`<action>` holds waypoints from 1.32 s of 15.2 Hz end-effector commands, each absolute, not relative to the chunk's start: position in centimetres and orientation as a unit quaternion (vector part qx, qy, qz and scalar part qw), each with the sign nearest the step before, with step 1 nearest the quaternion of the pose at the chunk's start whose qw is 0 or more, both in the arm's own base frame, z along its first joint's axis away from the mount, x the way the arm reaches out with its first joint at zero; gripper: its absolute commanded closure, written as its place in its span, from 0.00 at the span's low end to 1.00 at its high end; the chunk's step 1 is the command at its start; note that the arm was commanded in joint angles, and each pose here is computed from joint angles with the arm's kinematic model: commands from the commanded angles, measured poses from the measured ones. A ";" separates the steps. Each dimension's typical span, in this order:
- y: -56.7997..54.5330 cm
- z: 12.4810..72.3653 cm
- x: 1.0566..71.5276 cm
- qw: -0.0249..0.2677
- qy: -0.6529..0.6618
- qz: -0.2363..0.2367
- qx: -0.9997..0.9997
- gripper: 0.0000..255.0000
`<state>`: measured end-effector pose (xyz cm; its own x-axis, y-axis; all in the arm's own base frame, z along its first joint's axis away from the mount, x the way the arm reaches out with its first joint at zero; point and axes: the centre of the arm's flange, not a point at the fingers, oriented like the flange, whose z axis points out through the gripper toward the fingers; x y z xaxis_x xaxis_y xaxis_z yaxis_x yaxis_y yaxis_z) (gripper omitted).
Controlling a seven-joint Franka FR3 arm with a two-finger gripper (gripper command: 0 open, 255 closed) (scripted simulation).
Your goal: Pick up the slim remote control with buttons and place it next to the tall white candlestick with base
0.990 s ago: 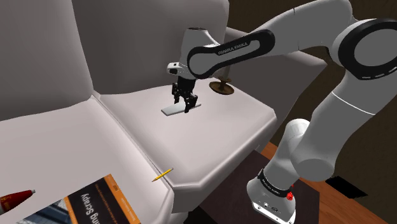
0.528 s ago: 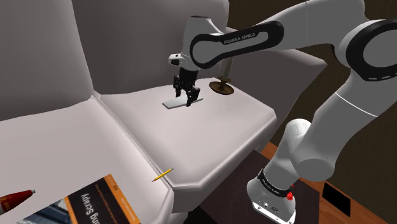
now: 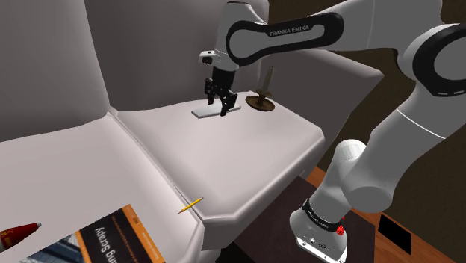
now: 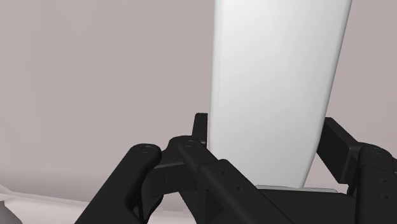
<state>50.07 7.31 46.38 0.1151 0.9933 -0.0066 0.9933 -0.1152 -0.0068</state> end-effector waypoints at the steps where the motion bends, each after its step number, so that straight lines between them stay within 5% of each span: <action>1: 7.3 47.5 50.1 0.000 -0.665 0.005 -0.747 1.00; 20: 7.3 57.6 50.1 0.000 -0.665 0.005 -0.747 1.00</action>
<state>50.13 7.34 56.96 0.1150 0.9933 -0.0066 0.9933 -0.1150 -0.0066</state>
